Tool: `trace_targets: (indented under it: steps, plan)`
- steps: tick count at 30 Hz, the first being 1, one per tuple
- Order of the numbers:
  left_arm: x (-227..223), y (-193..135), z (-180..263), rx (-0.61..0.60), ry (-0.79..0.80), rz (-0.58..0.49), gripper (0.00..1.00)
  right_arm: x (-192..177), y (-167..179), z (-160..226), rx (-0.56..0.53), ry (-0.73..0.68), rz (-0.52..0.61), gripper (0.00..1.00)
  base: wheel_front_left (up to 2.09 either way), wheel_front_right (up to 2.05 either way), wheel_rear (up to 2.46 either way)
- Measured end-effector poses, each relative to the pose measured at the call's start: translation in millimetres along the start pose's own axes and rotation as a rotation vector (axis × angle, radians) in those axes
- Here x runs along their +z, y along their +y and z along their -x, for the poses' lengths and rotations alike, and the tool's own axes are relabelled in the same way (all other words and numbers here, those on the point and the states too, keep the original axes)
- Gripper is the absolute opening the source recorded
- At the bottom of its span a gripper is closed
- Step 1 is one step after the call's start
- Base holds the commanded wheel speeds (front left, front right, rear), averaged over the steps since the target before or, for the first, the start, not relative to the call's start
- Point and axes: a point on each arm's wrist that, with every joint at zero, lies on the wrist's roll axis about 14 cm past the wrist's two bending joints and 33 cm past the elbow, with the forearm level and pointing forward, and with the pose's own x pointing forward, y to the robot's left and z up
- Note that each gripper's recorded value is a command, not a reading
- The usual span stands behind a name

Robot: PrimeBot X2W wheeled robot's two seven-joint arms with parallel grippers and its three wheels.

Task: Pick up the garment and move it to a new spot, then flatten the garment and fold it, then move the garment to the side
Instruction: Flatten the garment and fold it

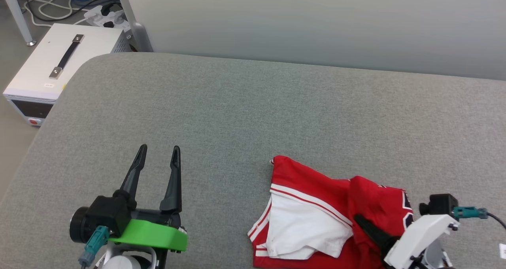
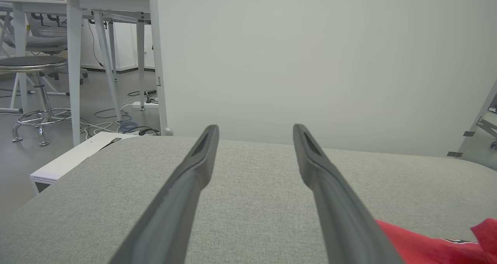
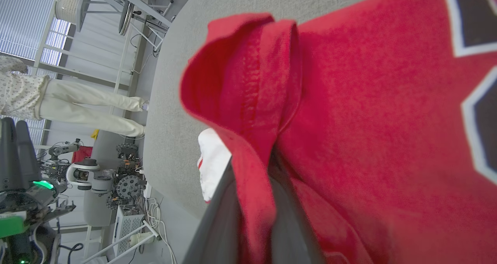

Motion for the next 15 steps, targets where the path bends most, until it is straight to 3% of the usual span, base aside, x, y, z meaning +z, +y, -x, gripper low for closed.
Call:
trace_targets:
  steps: [5, 15]
  plan:
    - [0.4, 3.0, 1.8, 0.009, 0.001, -0.003, 1.0, -11.0, 24.5, -18.7, 0.093, 0.005, -0.052, 0.0, 0.0, 0.0, 0.0]
    - [-2.7, 6.6, 4.3, 0.022, 0.013, -0.007, 1.0, -26.2, 56.0, -52.1, 0.176, 0.029, -0.046, 0.0, 0.0, 0.0, 0.0]
